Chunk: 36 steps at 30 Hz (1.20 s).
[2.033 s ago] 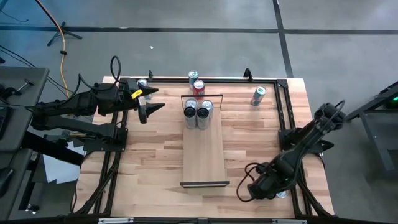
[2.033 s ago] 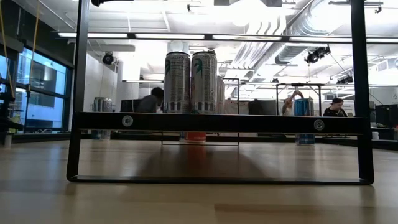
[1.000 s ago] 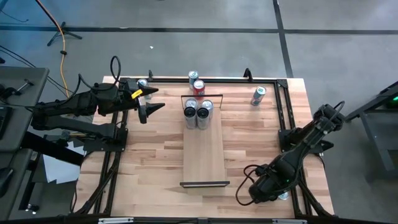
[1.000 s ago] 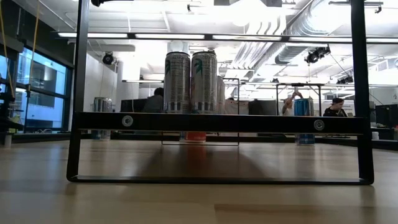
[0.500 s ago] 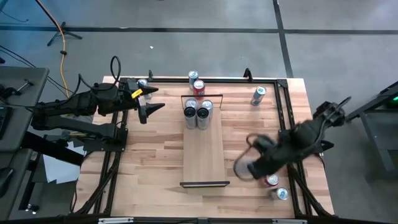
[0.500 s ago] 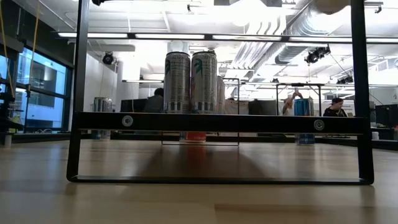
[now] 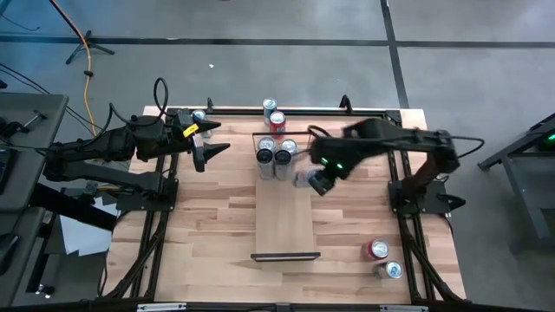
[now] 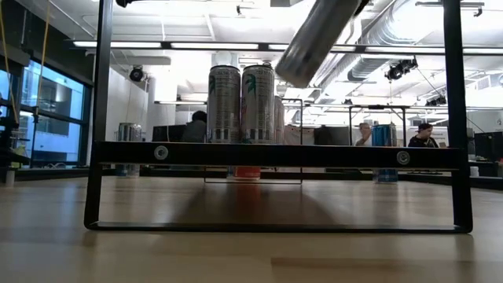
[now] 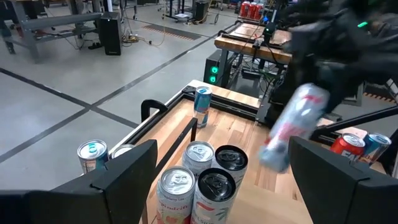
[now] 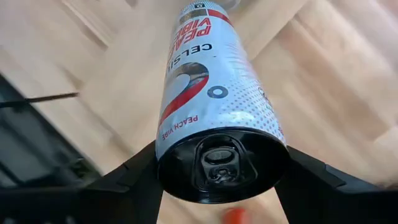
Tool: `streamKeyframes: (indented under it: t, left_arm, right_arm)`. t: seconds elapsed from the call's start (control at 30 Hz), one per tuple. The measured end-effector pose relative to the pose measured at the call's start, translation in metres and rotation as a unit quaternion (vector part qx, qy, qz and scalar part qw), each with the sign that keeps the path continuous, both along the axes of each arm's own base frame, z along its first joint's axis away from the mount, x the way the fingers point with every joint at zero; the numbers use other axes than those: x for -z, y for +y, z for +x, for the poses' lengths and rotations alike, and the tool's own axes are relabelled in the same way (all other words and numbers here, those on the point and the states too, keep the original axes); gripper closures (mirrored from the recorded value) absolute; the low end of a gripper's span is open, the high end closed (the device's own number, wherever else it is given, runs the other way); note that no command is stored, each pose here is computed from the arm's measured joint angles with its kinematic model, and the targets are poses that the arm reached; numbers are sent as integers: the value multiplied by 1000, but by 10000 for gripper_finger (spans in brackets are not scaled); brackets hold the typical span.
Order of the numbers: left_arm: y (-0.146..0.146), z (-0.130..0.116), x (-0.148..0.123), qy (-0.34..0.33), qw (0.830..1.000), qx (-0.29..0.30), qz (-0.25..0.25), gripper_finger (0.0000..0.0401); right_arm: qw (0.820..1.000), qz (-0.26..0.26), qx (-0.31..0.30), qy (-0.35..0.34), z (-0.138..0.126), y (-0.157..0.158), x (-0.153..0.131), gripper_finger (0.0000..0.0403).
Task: Place canned beverage on shelf
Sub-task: Put the white pink soda can on the shelf
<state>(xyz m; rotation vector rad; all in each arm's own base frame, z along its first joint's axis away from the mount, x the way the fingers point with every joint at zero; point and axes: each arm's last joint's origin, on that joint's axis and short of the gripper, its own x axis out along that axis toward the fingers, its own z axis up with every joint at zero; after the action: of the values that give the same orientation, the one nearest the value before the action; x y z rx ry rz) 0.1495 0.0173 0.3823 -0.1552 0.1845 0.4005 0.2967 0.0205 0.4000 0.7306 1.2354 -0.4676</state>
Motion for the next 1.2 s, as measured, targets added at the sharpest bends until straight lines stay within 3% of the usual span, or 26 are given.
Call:
streamKeyframes:
  t: [0.2, 0.43, 0.67, 1.0, 1.2]
  left_arm:
    - [0, 0, 0, 0, 1000, 0, 0, 80]
    - [0, 5, 3, 2, 1000, -1, -24, 80]
    - [-5, 44, 25, 73, 994, 61, -54, 80]
    - [-39, 109, 77, 179, 972, 138, -56, 83]
    - [-59, 116, 95, 196, 968, 145, -51, 142]
  right_arm:
    - [992, -7, -118, 49, 35, -28, 37, 166]
    - [971, -2, -227, 78, 58, -31, 66, 166]
    - [966, 13, -240, 91, 65, -25, 78, 166]
    - [970, 9, -227, 89, 67, -21, 78, 166]
    - [968, 7, -235, 86, 68, -16, 78, 166]
